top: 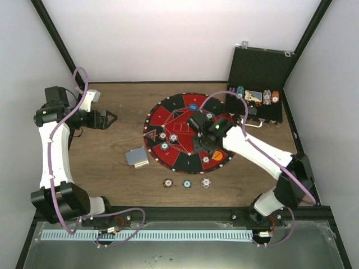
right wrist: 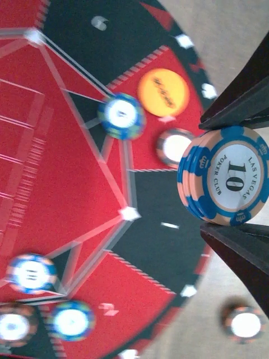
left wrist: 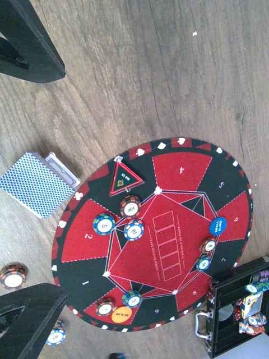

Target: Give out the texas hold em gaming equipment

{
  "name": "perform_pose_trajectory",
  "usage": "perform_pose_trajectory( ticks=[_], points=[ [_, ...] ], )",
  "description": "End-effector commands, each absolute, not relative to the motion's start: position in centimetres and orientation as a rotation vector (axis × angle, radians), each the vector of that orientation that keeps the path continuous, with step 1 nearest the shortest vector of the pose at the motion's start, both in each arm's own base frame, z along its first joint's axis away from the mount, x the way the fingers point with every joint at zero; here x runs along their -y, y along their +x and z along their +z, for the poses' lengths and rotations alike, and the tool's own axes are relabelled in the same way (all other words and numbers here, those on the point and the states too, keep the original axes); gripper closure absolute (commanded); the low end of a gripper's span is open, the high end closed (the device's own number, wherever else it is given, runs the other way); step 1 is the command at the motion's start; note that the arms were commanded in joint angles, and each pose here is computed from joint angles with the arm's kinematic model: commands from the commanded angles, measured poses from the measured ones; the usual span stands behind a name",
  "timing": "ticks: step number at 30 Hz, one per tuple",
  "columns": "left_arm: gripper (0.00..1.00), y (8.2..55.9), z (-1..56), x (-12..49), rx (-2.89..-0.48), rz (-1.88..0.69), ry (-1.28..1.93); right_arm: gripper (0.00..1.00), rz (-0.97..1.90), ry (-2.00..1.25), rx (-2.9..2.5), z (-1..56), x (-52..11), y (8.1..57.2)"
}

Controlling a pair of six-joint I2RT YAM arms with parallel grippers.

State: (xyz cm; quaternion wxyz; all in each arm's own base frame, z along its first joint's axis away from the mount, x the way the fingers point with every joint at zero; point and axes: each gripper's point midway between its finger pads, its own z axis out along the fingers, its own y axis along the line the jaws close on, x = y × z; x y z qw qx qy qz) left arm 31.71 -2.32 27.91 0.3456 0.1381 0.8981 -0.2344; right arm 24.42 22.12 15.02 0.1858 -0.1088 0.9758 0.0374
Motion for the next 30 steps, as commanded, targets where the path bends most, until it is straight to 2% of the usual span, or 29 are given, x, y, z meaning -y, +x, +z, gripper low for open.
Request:
perform_pose_trajectory(
  ticks=[1,7,13,22,30],
  points=[
    [0.00,31.8,28.6,2.3,-2.310,-0.607,0.363,0.68,0.068,-0.298,-2.632,17.5,-22.0,32.1],
    [0.00,31.8,28.5,2.3,-2.314,-0.601,0.363,0.68,0.081,-0.279,-2.593,16.9,-24.0,41.7],
    [0.00,31.8,28.2,2.2,-2.323,-0.598,0.363,0.68,0.101,-0.270,-2.642,12.0,-26.3,47.9],
    [0.00,31.7,28.0,2.3,-2.319,-0.603,0.375,0.68,0.092,-0.238,-2.672,6.3,-26.7,51.2],
    [0.00,31.8,28.0,2.1,-2.324,-0.595,0.379,0.68,0.068,-0.219,-2.678,3.9,-26.3,52.6]
  ],
)
